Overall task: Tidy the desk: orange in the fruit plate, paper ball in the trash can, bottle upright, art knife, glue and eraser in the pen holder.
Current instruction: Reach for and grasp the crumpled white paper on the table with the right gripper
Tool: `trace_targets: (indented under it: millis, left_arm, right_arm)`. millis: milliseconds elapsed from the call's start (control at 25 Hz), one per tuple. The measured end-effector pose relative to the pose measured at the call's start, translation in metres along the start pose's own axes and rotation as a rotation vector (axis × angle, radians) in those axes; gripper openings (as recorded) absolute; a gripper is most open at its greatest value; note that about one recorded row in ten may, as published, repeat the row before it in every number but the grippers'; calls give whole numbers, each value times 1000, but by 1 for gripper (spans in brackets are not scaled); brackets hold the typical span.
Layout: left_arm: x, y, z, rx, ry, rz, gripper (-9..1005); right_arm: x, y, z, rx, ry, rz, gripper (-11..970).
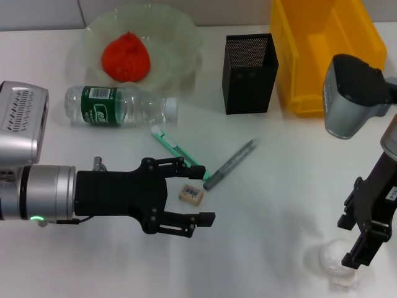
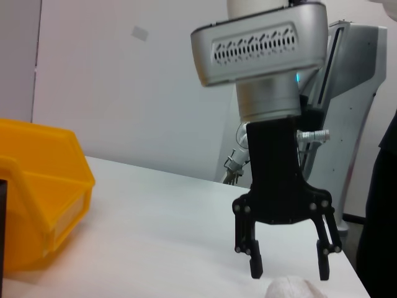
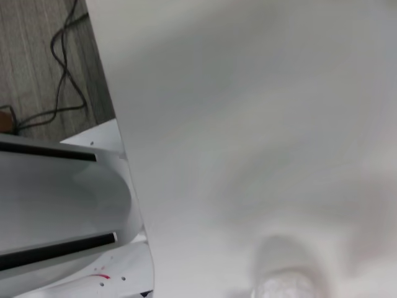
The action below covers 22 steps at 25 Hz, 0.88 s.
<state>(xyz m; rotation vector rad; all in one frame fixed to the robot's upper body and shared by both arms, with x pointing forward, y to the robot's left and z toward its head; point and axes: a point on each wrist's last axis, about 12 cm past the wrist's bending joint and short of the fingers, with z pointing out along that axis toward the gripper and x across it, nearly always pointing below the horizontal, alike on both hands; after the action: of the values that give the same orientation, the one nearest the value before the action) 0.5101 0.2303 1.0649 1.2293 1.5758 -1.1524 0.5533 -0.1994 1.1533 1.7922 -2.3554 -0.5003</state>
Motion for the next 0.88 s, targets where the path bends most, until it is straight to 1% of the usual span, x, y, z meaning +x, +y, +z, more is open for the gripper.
trace_targets:
  millis: [320, 880]
  left_arm:
    - [0, 0, 2, -2, -1, -1, 860]
    - [1, 1, 3, -12, 1, -2, 859]
  right_arm:
    - [-3, -1, 13, 4, 30, -18, 771]
    - [-7, -1, 23, -1, 41, -43, 770]
